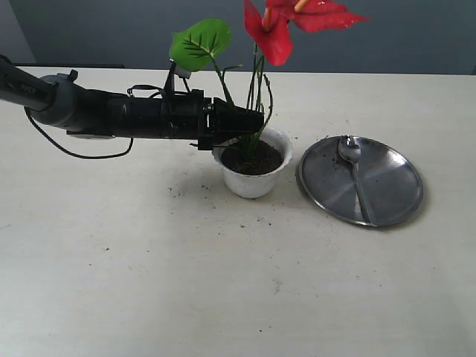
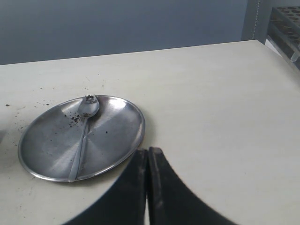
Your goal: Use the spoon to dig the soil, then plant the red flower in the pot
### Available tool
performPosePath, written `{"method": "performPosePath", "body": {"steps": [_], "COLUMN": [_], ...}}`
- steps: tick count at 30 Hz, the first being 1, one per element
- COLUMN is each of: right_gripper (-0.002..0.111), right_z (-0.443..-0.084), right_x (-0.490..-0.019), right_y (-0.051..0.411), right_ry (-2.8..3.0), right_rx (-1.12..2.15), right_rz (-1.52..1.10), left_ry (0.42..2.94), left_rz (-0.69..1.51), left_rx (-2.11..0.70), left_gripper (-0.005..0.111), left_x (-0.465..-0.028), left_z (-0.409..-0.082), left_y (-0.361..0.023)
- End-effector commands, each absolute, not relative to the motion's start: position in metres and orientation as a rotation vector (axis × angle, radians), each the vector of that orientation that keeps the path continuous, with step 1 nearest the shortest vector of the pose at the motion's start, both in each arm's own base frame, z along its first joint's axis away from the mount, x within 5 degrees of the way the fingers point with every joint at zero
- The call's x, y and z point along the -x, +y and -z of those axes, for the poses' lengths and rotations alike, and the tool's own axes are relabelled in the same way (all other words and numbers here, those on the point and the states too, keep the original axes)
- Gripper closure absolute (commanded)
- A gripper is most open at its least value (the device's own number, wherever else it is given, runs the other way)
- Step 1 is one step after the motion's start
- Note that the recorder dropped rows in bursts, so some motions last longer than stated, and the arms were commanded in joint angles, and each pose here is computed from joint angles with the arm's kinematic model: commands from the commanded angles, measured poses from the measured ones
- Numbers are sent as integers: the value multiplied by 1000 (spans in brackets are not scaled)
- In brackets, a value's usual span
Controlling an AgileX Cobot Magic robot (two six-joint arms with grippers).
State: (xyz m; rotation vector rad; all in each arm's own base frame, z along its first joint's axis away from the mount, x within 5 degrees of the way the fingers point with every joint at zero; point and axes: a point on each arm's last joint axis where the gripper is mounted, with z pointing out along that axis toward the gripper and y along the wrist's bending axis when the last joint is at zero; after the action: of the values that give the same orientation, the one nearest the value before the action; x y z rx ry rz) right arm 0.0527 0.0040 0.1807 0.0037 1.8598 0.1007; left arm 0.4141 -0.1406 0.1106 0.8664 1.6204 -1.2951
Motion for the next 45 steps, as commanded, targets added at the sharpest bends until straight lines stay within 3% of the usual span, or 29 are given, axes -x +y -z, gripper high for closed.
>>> {"method": "performPosePath", "body": {"steps": [1, 10, 45], "right_gripper": [108, 108, 108], "right_z": [-180, -180, -180], "right_x": [-53, -53, -53], "right_y": [4, 4, 4], "right_ry": [1850, 1850, 1851], "right_rx": [3, 3, 3], "right_rz": [-101, -101, -101], "left_ry": [1777, 1777, 1674], "left_rz": [1295, 1295, 1210], "left_rx": [-855, -855, -893], "left_gripper": [91, 82, 82], "left_x": [-405, -405, -411], "left_z": [-73, -73, -119], "left_y": [-143, -143, -135]}}
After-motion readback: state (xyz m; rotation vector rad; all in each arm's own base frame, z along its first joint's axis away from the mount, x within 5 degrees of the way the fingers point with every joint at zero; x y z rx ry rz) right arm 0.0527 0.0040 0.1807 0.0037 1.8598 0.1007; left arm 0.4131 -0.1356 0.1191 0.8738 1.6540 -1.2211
